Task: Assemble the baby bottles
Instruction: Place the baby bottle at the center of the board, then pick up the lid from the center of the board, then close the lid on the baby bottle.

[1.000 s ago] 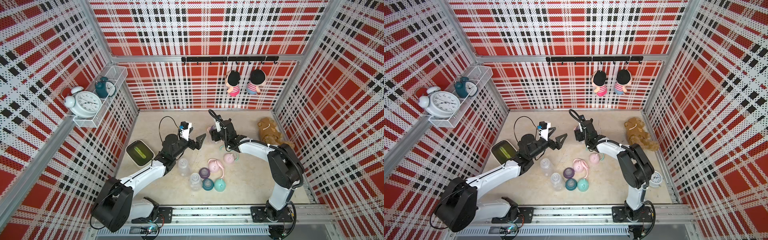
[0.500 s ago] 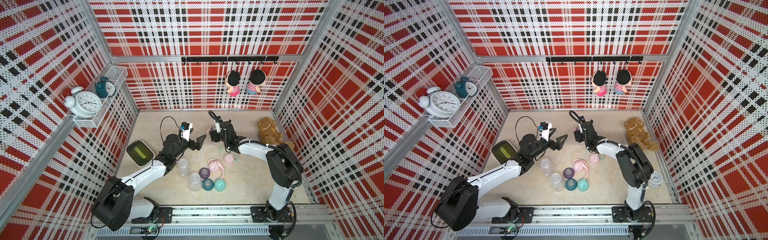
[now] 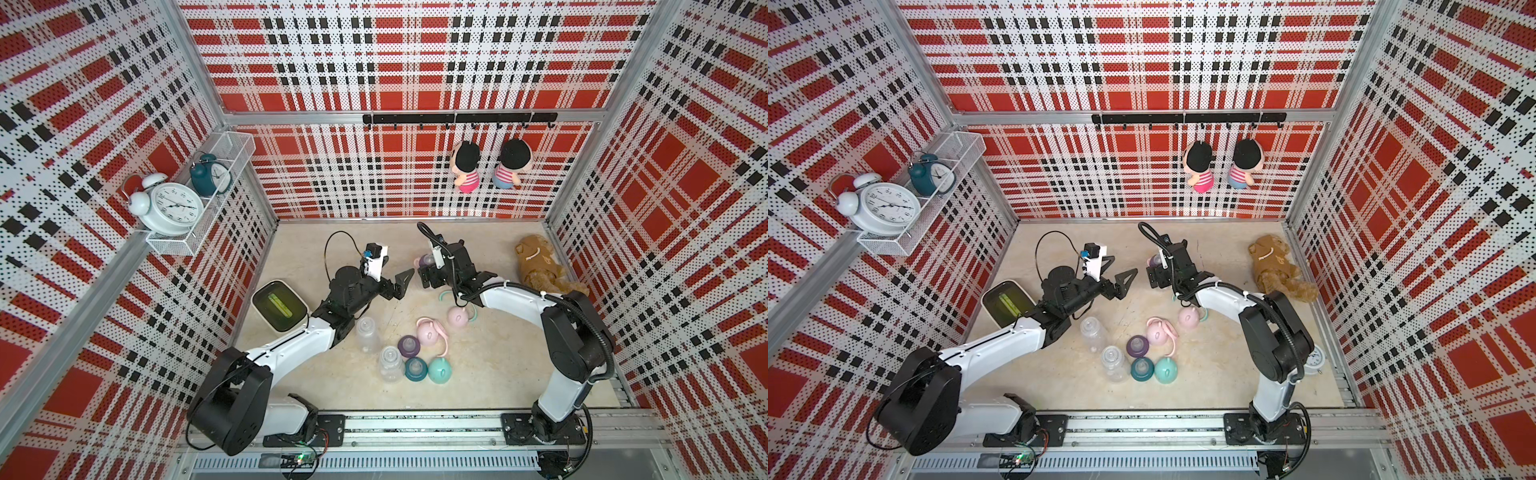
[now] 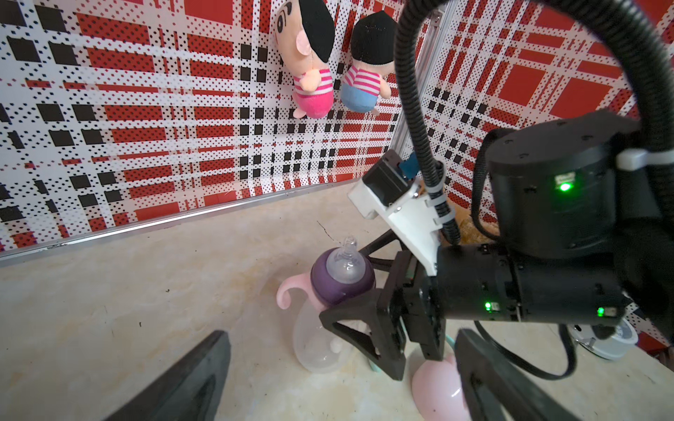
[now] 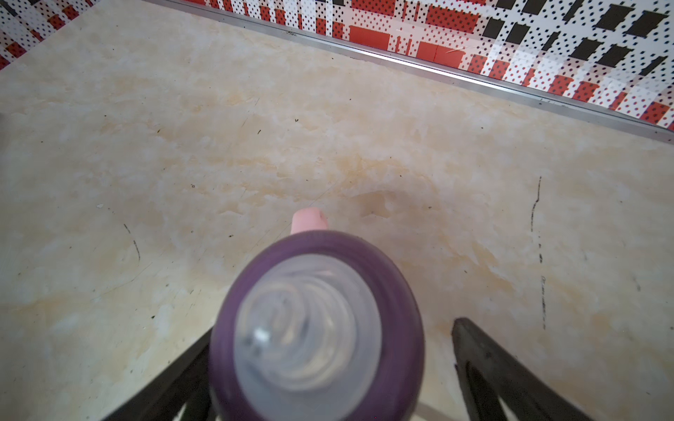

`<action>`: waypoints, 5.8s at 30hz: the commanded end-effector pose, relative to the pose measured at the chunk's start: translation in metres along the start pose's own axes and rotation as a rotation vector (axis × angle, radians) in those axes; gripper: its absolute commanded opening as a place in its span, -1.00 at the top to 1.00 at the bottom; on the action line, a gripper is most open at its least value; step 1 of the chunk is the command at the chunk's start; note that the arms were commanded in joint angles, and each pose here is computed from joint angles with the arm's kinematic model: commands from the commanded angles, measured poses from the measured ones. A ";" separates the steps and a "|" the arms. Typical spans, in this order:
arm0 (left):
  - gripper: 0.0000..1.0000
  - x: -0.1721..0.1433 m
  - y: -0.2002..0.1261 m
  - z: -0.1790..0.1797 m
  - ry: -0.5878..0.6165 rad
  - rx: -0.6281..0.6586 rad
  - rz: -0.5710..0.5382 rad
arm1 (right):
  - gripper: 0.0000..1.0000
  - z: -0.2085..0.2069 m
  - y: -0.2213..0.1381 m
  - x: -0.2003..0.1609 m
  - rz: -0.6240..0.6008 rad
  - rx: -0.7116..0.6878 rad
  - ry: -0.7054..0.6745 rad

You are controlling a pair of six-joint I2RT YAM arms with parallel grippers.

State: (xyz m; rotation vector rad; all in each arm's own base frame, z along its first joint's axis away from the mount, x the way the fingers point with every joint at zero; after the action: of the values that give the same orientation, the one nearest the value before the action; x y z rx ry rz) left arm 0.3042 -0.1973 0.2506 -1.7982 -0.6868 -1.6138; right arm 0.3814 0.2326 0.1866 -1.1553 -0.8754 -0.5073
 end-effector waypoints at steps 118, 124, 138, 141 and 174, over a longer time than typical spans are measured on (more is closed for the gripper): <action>-0.97 0.007 -0.005 0.010 -0.019 0.073 -0.021 | -0.47 0.013 -0.005 0.045 0.252 -0.049 -0.033; -0.96 0.007 -0.005 0.009 -0.014 0.073 -0.022 | -0.47 0.011 -0.002 0.039 0.272 -0.055 -0.040; -0.96 0.006 -0.002 0.008 -0.009 0.074 -0.018 | -0.47 0.011 0.003 0.033 0.292 -0.052 -0.041; -0.96 0.007 -0.001 0.008 -0.009 0.069 -0.019 | -0.47 0.012 0.003 0.035 0.305 -0.046 -0.034; -0.97 0.008 -0.005 0.006 0.004 0.074 -0.020 | -0.46 0.006 0.019 0.005 0.587 -0.100 -0.037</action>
State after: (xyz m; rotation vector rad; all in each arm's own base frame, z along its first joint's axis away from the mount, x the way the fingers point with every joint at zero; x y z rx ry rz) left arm 0.3067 -0.1892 0.2529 -1.7620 -0.7475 -1.5640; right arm 0.4097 0.2542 0.2267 -1.3499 -0.6387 -0.2109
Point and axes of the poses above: each gripper's point midway between its finger pads, its own y axis out along the fingers, its own z axis along the line the jaws close on, x = y × z, the point moved 7 cm from there along -y, back along the fingers, and after that the axes turned 8 degrees about y, right-handed, at the moved point
